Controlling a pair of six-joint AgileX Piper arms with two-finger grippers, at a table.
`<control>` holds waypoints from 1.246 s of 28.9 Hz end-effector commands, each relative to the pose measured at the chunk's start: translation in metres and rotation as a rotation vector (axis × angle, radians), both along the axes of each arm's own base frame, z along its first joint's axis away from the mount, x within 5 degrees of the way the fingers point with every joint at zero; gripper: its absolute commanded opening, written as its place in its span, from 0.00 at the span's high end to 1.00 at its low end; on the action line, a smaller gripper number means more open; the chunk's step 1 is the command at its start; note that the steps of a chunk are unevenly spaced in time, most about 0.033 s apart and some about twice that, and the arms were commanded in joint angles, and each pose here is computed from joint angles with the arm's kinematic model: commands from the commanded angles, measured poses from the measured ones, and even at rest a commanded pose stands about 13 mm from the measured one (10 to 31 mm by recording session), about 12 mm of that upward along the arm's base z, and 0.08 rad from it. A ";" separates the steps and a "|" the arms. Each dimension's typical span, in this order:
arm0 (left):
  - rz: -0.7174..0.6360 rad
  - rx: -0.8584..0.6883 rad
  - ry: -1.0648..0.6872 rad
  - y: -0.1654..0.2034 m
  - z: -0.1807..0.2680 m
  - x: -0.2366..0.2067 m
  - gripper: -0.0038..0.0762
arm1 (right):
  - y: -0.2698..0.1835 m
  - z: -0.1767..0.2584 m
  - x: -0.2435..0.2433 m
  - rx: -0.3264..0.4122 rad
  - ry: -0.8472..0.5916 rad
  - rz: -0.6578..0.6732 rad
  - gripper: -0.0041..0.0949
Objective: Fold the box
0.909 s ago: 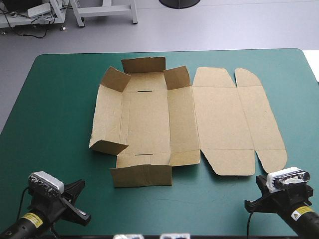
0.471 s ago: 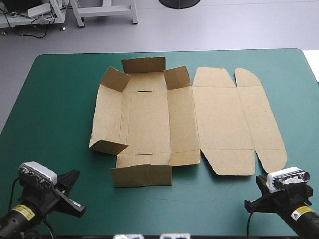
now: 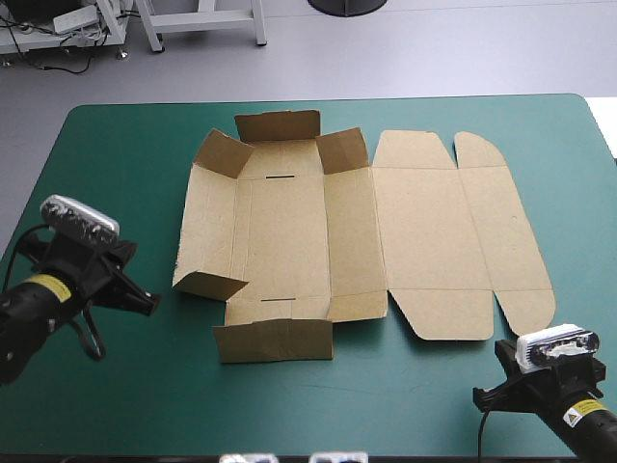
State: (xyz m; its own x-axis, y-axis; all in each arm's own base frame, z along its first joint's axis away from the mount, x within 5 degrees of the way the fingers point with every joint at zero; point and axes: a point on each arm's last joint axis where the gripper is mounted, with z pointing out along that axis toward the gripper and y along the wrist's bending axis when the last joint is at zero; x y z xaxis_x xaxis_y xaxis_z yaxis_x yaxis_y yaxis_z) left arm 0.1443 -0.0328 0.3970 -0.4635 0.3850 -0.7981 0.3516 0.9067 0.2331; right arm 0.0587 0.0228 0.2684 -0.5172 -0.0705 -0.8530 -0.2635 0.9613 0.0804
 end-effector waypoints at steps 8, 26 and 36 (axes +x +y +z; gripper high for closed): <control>0.131 0.188 -0.043 0.001 0.028 0.080 0.95 | -0.001 0.013 0.004 0.020 -0.079 -0.022 0.98; 0.360 -0.147 0.290 0.107 -0.030 0.124 0.93 | -0.001 0.013 0.004 0.008 -0.083 -0.025 0.98; 0.134 -0.425 0.685 0.103 -0.100 0.157 0.93 | -0.003 0.013 0.005 -0.019 -0.090 -0.031 0.98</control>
State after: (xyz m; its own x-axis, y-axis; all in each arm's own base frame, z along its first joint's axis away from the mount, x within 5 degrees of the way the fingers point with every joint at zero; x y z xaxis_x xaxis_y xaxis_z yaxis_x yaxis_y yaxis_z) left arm 0.2969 0.0775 0.2879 -0.9319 0.0318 -0.3613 0.1357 0.9544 -0.2660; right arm 0.0591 0.0211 0.2682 -0.5129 -0.0900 -0.8537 -0.2580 0.9647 0.0533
